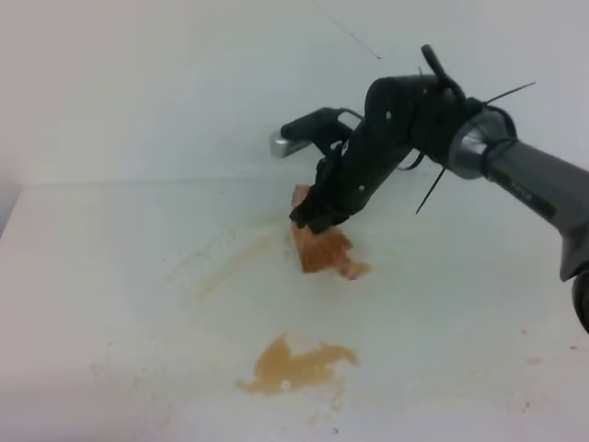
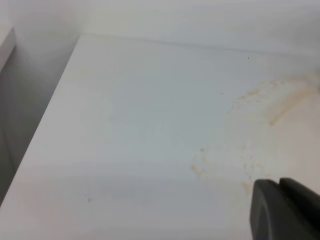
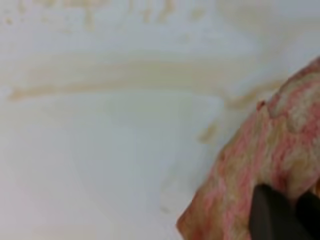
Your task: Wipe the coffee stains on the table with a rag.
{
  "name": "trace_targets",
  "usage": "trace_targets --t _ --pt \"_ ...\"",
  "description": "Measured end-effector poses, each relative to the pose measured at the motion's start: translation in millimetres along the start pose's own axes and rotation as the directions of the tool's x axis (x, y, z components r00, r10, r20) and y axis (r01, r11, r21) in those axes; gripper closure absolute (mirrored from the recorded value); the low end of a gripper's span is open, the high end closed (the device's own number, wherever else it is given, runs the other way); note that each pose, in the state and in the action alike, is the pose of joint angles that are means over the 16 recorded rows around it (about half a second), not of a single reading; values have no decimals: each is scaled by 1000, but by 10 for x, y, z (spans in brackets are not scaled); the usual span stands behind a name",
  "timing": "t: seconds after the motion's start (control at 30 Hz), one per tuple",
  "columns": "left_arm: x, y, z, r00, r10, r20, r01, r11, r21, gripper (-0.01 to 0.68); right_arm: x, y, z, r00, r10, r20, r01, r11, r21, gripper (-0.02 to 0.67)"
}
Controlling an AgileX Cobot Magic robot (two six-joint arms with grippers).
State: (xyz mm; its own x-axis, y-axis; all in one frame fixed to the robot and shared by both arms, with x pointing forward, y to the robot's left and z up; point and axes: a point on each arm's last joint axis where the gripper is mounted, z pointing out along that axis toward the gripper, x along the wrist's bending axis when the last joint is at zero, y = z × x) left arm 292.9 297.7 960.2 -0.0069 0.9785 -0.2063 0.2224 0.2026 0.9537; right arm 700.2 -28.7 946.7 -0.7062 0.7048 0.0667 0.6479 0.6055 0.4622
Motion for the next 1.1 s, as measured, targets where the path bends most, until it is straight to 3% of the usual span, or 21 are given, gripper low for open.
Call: trace_targets --t 0.3,0.63,0.87,1.1 --pt "0 0 0 1000 0 0 0 1000 0 675 -229 -55 -298 997 -16 69 14 1000 25 617" --pt "0 0 0 1000 0 0 0 1000 0 675 -401 -372 3 999 -19 28 15 992 121 617" --pt "0 0 0 1000 0 0 0 1000 0 675 -159 -502 217 994 -78 -78 92 977 192 617" --pt "0 0 0 1000 0 0 0 1000 0 675 322 -516 319 970 -144 -194 188 955 231 617"
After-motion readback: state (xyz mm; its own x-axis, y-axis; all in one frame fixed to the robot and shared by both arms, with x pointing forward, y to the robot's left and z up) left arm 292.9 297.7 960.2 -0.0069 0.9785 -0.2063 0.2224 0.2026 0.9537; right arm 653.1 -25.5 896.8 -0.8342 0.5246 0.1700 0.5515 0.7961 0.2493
